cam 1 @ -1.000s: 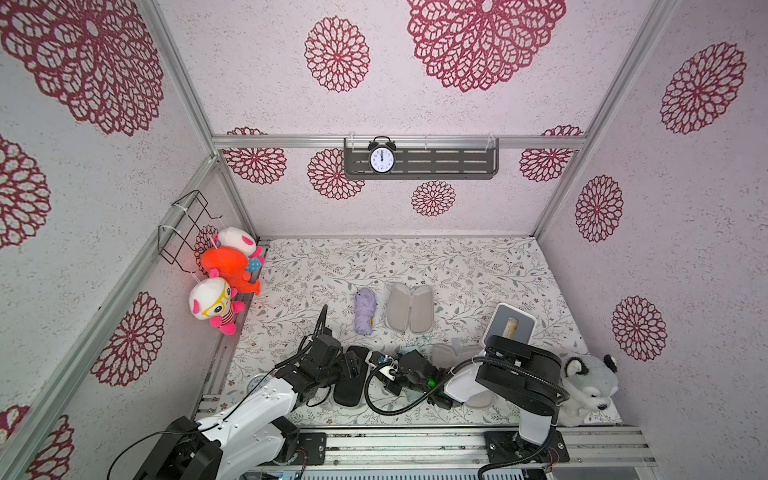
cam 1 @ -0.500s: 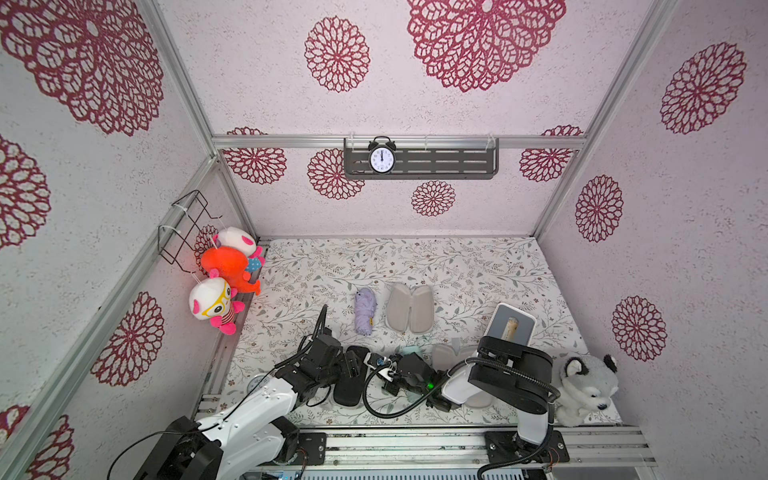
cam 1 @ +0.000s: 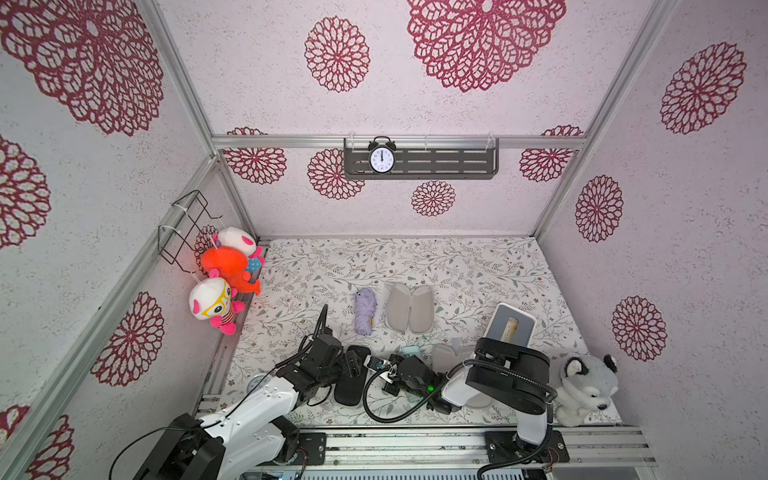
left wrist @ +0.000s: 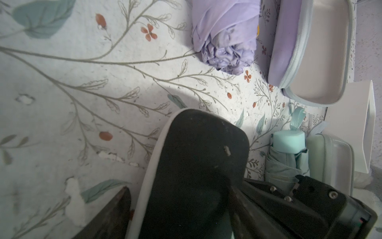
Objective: Put umbrellas into zippered umbrella sleeves
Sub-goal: Zip the zipper on the umbrella sleeve.
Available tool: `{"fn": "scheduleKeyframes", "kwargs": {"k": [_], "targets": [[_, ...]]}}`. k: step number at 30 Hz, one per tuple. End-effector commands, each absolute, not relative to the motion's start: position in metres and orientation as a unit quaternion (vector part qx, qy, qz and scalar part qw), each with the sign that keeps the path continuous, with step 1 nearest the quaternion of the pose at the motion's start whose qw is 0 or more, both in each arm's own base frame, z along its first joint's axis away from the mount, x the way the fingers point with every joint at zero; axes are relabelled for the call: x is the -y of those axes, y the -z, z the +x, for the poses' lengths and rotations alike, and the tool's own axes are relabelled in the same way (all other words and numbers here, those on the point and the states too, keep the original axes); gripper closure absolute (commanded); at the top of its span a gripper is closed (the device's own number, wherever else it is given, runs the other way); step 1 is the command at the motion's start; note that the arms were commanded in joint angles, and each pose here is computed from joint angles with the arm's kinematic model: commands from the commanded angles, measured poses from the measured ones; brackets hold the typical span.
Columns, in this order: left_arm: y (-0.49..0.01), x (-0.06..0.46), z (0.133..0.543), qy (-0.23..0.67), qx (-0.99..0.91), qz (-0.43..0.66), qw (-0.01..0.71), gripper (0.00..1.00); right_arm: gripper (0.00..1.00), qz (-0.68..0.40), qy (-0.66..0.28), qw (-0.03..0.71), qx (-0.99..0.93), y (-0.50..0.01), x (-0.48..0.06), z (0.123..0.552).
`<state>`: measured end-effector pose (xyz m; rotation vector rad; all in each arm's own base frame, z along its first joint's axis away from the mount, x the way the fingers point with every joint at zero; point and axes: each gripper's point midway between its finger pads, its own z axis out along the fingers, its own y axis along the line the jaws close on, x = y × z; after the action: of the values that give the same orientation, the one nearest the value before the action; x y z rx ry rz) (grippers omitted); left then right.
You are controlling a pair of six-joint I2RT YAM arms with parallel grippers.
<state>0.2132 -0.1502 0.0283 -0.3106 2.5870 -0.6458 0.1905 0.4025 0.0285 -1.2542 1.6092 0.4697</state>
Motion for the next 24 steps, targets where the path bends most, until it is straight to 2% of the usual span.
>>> {"fn": "scheduleKeyframes", "kwargs": {"k": [1,11,24], "targets": [[-0.003,0.13,0.194,0.186,-0.956,-0.123,0.189,0.25,1.0,-0.529,-0.184,0.507,-0.655,-0.033,-0.399,0.184],[-0.002,0.127,0.193,0.184,-0.955,-0.133,0.19,0.26,1.0,-0.574,-0.166,0.491,-0.634,-0.023,-0.407,0.148],[-0.005,0.127,0.195,0.193,-0.951,-0.14,0.197,0.26,1.0,-0.586,-0.189,0.48,-0.625,-0.028,-0.415,0.106]]}}
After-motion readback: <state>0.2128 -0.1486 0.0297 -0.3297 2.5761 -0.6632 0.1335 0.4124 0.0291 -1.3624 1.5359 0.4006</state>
